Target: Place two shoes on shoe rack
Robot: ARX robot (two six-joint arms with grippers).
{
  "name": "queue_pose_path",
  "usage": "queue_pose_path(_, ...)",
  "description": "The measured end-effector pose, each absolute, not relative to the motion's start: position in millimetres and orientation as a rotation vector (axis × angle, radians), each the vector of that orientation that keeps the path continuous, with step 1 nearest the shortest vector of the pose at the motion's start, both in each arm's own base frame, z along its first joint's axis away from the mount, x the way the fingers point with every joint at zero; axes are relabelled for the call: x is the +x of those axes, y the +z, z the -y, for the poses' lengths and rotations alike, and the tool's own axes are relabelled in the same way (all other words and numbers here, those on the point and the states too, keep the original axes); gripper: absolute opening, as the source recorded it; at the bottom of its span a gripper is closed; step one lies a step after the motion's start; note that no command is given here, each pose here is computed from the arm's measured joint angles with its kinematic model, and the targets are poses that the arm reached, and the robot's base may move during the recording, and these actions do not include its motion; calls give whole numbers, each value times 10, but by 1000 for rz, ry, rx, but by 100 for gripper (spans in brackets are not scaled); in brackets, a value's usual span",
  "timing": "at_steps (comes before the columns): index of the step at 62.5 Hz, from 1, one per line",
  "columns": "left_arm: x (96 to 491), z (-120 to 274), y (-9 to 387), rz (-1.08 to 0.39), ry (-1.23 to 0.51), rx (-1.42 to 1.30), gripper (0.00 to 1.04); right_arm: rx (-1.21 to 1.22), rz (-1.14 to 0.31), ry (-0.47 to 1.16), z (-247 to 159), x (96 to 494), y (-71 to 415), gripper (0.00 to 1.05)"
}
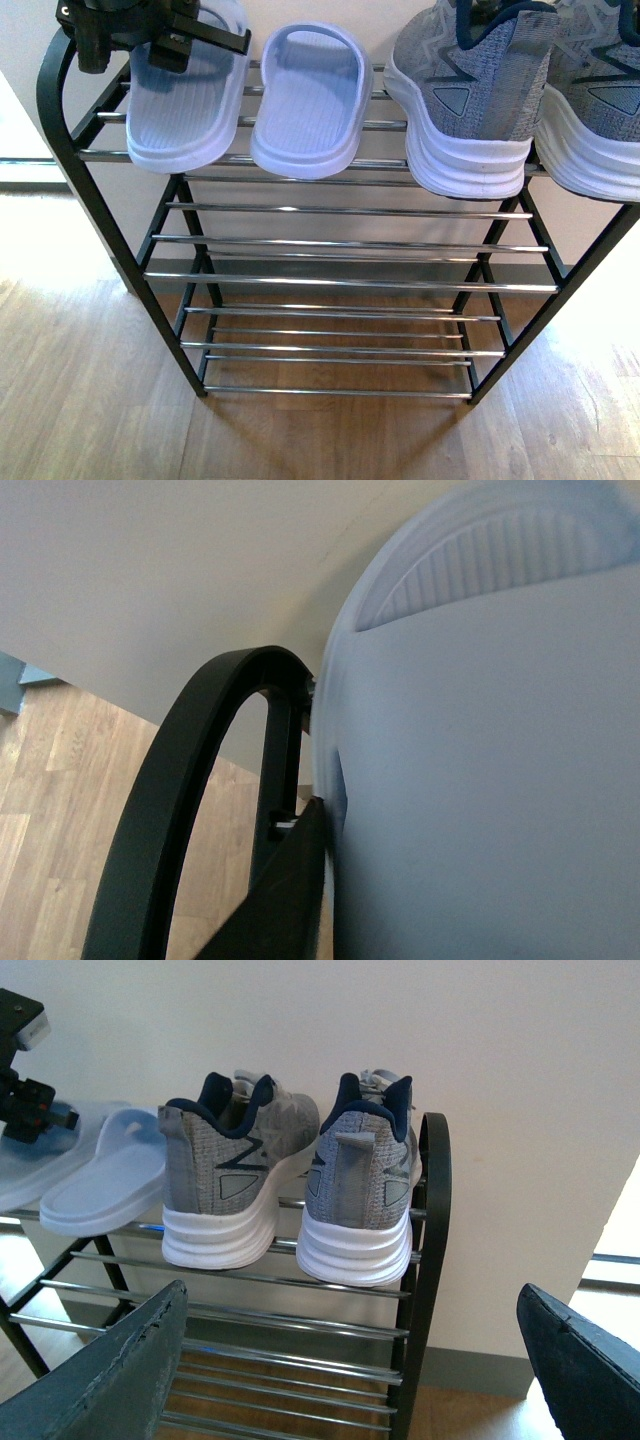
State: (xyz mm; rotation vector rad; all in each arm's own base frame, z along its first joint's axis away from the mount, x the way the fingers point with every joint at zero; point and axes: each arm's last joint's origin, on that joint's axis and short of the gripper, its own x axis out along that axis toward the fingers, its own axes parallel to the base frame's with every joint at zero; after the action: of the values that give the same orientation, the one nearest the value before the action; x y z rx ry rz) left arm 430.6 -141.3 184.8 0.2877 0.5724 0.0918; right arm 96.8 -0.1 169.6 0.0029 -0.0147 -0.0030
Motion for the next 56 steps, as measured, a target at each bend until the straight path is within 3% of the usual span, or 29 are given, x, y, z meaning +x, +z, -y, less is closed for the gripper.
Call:
queue_pose_path(8,4244,1413,1936,-544,79,278,52,3,15,-3,1,968,1696,96)
queue_pose_path(20,3937,1363,2207,-435,49,206,97,3,15,-3,1,968,1696,96)
queue_pose_path(29,3784,1320,2197,-428,44,186,95,3,15,-3,1,968,1696,96)
queue_pose_path(56,3881,1128,1810,-573,122,173,95,3,15,-3,1,968,1696,96)
